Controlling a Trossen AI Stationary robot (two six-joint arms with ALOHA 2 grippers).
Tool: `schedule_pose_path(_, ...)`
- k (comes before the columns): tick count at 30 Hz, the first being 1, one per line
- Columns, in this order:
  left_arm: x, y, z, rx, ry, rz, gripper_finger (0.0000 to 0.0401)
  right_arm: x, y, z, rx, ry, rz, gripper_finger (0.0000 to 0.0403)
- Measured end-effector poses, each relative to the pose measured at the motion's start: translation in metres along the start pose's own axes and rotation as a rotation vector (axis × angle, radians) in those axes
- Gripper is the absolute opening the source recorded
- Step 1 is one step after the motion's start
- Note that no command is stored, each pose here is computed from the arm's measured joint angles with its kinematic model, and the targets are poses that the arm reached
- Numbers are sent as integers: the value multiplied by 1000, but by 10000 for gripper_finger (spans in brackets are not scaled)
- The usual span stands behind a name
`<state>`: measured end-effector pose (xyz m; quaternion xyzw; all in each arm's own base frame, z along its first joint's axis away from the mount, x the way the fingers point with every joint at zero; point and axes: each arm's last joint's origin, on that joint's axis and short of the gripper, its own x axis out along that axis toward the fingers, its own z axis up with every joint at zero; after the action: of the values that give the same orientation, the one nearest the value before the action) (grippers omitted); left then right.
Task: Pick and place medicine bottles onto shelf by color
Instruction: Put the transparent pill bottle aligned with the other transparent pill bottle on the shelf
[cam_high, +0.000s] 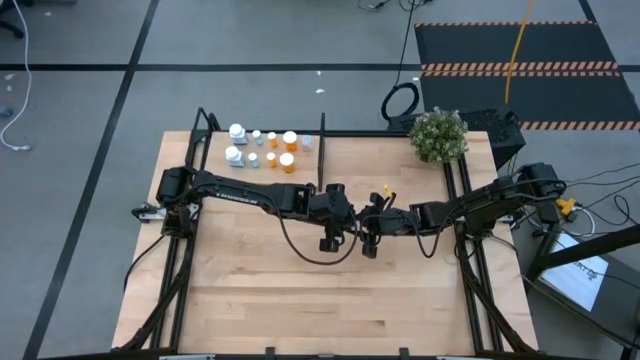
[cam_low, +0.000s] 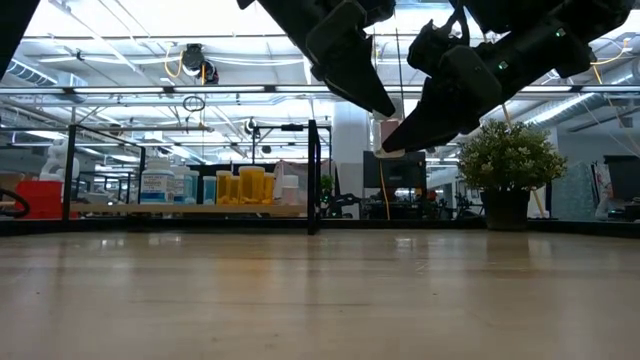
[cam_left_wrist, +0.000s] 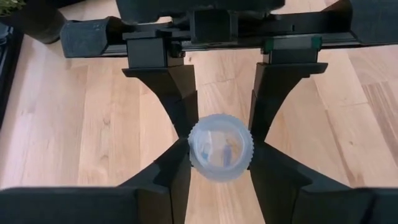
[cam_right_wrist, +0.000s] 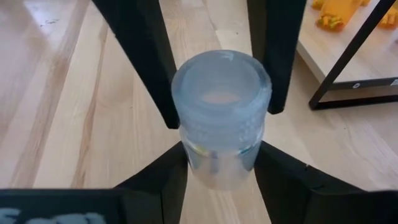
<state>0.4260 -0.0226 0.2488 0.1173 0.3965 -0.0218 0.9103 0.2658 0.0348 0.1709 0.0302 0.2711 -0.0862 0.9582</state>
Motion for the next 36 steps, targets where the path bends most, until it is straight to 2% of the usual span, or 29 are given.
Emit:
schedule_pose_path(3,-1,0,-1,8,11,-1,153,0,1,0,10,0,5,184)
schedule_pose_path(6,-2,-1,-4,15,42,-6,161,-1,3,-1,20,4,11,221)
schedule_pose_path(10,-10,0,-5,14,66,-10,153,-1,3,-2,25,17,7,271)
schedule_pose_path(14,-17,0,-7,12,96,-15,143,-1,3,-4,19,35,6,301)
schedule_pose_path(21,-40,7,-10,-2,149,19,155,-4,12,-8,-6,58,36,310)
schedule_pose_path(26,-61,15,-12,-17,175,51,147,-8,22,-11,-33,70,66,310)
schedule_pose_path(36,-125,41,-20,-23,174,100,156,-13,33,-17,-73,93,101,310)
